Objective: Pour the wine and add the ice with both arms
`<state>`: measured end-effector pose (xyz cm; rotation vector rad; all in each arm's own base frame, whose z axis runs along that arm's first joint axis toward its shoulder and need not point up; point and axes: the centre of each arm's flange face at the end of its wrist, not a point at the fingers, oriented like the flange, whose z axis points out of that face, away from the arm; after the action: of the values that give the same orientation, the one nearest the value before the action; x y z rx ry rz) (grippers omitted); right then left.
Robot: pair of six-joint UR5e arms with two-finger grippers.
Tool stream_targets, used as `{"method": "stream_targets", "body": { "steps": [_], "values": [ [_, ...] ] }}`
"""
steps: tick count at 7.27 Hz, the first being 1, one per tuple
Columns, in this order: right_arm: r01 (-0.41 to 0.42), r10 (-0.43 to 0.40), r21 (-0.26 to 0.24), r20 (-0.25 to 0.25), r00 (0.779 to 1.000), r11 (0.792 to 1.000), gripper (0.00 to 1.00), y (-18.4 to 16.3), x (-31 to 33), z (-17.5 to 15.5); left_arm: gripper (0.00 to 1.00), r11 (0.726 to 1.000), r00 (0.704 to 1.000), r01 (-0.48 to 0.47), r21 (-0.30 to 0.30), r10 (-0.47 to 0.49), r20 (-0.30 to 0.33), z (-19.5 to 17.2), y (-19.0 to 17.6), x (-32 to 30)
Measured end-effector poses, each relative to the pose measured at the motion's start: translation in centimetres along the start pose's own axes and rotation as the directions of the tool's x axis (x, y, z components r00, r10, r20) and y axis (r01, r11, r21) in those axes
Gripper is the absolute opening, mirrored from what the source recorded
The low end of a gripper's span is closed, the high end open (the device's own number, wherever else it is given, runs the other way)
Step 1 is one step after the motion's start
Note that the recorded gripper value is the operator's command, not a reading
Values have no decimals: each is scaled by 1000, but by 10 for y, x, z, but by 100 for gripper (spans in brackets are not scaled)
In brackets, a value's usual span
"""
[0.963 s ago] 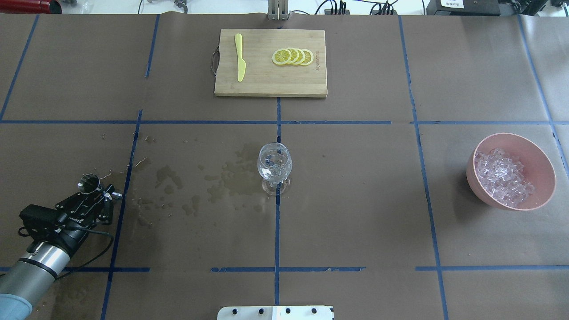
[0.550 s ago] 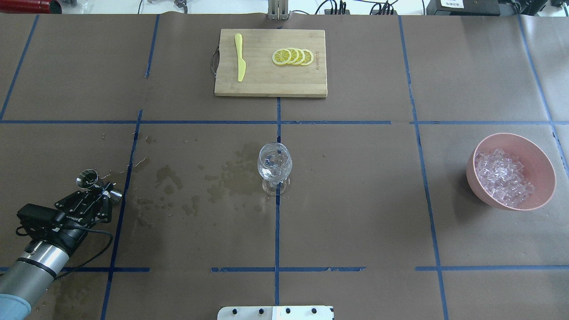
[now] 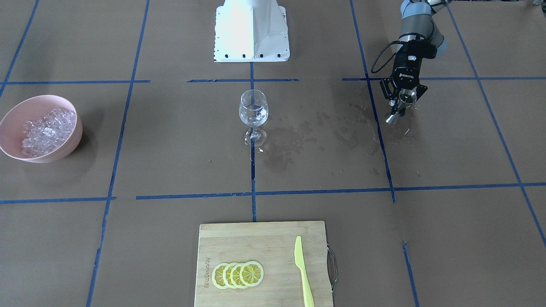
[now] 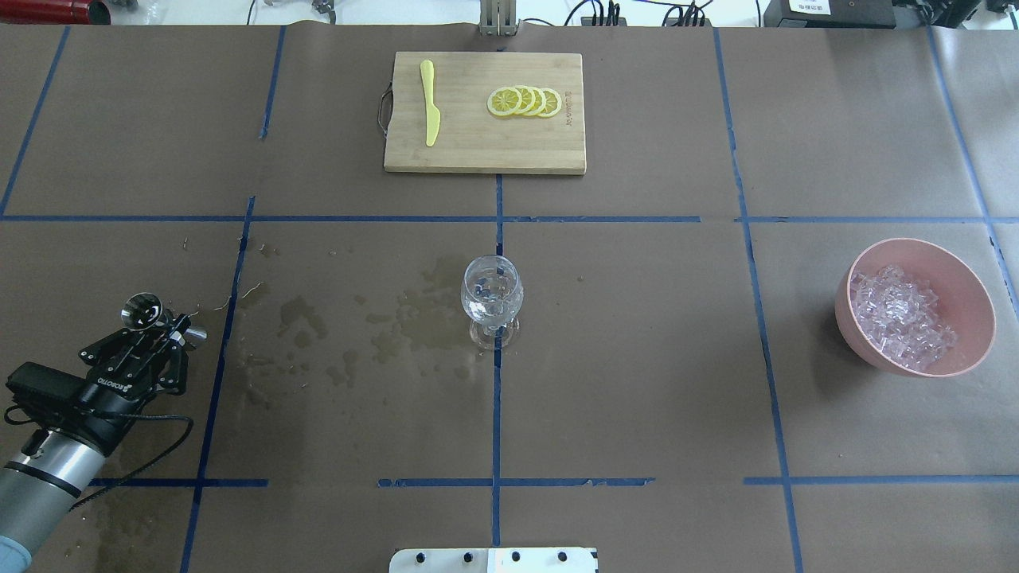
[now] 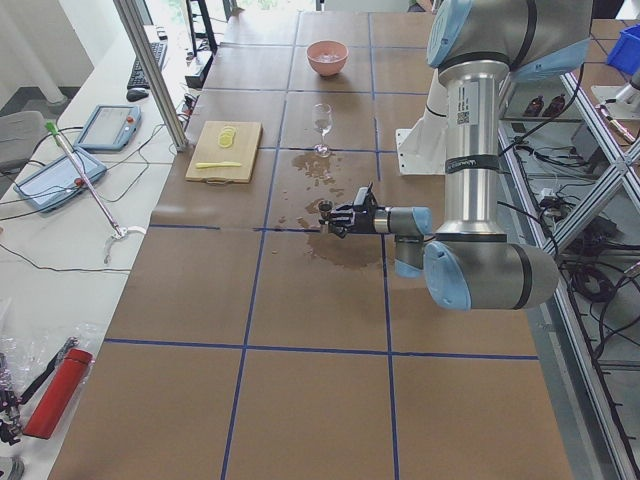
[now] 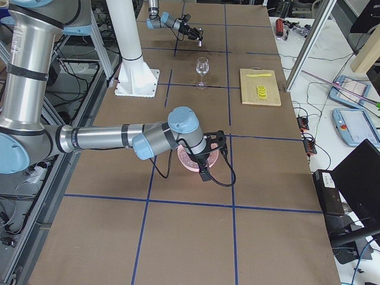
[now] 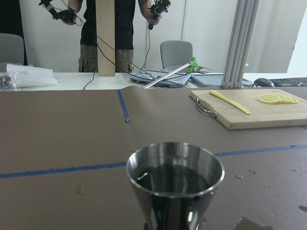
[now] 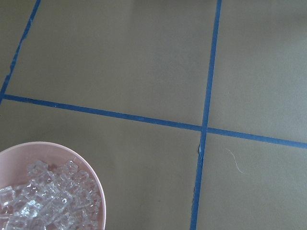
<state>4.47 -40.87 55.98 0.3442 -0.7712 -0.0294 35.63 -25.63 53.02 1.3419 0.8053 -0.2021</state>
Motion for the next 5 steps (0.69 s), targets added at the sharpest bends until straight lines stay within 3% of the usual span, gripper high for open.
{"method": "stream_targets", "body": {
  "steps": [2,3,5],
  "values": [
    [-1,1,0,0,1000,1000,100,0,0,0,0,986,987,-144,80,149,-58,-7,-32,15],
    [-1,1,0,0,1000,1000,100,0,0,0,0,984,977,-154,94,166,-131,-10,-50,33],
    [-1,1,1,0,1000,1000,100,-1,0,0,0,984,923,-162,66,175,-343,-16,-86,76]
  ]
}}
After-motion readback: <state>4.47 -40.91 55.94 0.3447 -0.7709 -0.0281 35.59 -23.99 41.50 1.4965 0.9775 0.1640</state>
